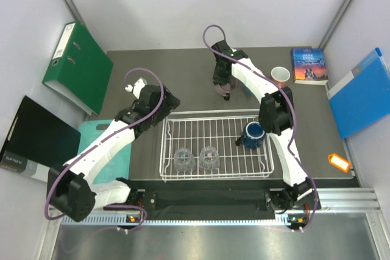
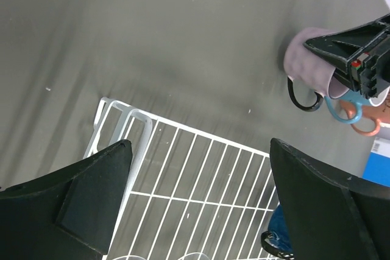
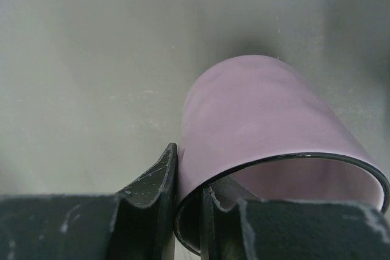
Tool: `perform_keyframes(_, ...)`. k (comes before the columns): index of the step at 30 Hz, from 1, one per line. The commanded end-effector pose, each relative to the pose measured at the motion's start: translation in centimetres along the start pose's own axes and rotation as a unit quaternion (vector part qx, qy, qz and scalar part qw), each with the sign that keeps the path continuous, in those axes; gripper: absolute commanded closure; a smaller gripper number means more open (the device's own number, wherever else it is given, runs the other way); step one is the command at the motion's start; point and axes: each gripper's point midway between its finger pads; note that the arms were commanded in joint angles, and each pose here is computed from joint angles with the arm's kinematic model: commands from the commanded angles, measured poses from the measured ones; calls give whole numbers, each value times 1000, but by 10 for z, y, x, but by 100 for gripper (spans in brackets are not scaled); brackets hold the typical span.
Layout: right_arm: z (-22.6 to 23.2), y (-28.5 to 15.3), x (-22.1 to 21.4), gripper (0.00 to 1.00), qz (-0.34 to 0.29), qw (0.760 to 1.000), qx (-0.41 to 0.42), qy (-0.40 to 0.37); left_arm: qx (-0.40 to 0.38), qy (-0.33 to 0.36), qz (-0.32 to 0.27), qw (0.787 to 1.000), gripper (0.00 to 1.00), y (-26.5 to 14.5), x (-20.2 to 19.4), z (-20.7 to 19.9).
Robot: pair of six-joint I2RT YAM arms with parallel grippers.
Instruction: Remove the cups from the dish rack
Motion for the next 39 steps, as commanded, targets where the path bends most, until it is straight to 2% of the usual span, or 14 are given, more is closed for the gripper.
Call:
perform_keyframes(1,18,-13,30,100,-37,998,40,10,-8,3,-2,1000,1,1,5,-10)
perform_keyframes(9,15,7,25,98,-17,999,47,15,-3,10,5,1000,1,7,2,-9)
perform_keyframes(11,16,10,22,88,-11,999,52,13,-3,9,8,1000,1,9,1,-10)
perform_keyframes(16,18,11,21,73,-10,998,62,11,-1,8,19,1000,1,11,-5,-8)
perform_keyframes(17,18,11,21,67,-10,998,64,11,-2,6,20,1000,1,10,-5,-8)
perform_keyframes(20,22,6,26,60,-17,997,73,10,-2,4,21,1000,1,9,-6,-7)
perform_keyframes(24,31,-8,34,56,-31,995,91,11,-7,2,16,1000,1,6,-5,-7)
perform_keyframes(30,55,-63,61,52,-76,986,149,12,-20,11,2,1000,1,0,3,-13)
perform_keyframes(33,65,-109,79,47,-114,976,183,15,-32,36,-6,999,1,-4,10,-20)
perform_keyframes(34,69,-142,92,46,-143,968,207,17,-34,46,-5,998,1,-4,10,-21)
perform_keyframes(36,65,-160,88,44,-150,965,216,13,-44,67,-7,997,1,-7,13,-26)
perform_keyframes(37,69,-202,95,44,-178,951,252,8,-52,71,-2,996,1,-7,11,-30)
perform_keyframes(38,67,-216,92,43,-186,947,263,4,-71,85,-3,994,1,-8,11,-38)
perform_keyframes(39,55,-208,78,43,-177,951,252,-4,-85,92,-2,992,1,-10,11,-46)
Point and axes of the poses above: each gripper's point midway between its finger pads, its own y axis out along the fingers, its own z axis along the line the jaws close on, x = y × z, and after that the axes turned 4 degrees about y, right-handed
